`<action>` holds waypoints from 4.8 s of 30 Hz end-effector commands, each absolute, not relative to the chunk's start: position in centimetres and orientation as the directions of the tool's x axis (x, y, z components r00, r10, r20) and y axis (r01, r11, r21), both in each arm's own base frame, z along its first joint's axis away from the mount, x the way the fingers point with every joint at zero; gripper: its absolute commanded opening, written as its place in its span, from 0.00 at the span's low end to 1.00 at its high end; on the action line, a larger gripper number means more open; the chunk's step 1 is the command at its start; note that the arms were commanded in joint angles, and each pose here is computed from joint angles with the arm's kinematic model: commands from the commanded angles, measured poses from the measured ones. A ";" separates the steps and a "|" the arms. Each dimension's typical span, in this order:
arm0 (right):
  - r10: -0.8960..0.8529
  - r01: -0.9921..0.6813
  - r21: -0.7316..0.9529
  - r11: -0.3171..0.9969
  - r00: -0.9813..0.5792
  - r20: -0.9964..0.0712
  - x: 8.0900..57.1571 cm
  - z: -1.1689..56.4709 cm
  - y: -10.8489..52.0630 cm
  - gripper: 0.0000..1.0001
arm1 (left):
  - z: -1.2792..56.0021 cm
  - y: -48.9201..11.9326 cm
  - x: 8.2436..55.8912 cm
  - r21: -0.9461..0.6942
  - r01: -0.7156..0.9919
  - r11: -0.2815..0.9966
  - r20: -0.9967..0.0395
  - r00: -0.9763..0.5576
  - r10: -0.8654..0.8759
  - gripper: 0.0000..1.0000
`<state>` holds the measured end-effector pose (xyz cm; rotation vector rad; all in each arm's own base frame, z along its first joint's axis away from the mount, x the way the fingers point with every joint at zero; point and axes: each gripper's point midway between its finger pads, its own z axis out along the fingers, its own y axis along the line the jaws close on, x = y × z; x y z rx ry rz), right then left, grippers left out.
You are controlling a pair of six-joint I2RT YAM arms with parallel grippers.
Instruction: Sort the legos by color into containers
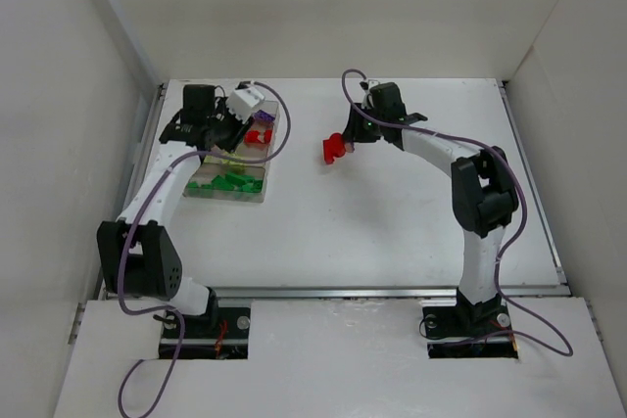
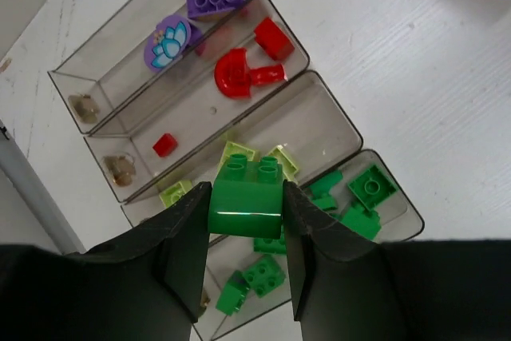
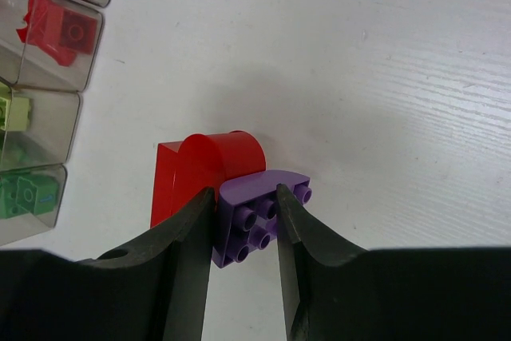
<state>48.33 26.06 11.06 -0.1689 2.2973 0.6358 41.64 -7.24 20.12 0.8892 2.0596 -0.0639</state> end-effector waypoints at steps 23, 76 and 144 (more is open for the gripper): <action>0.068 -0.350 0.367 0.862 -0.637 -0.768 48.8 15.3 26.2 0.00 | 12.9 -5.8 37.1 0.271 0.596 0.756 -0.540 -0.556 0.632 0.65; -0.200 -0.825 -0.178 0.537 0.081 -0.977 33.1 36.5 31.5 0.00 | 28.5 -25.7 29.5 -0.236 0.972 0.000 -0.940 -0.229 0.255 0.72; -0.046 -0.572 0.319 0.756 -0.532 -0.846 49.5 17.9 29.2 0.00 | 14.3 -2.0 51.6 -0.208 0.273 0.939 -0.796 -0.606 0.000 0.28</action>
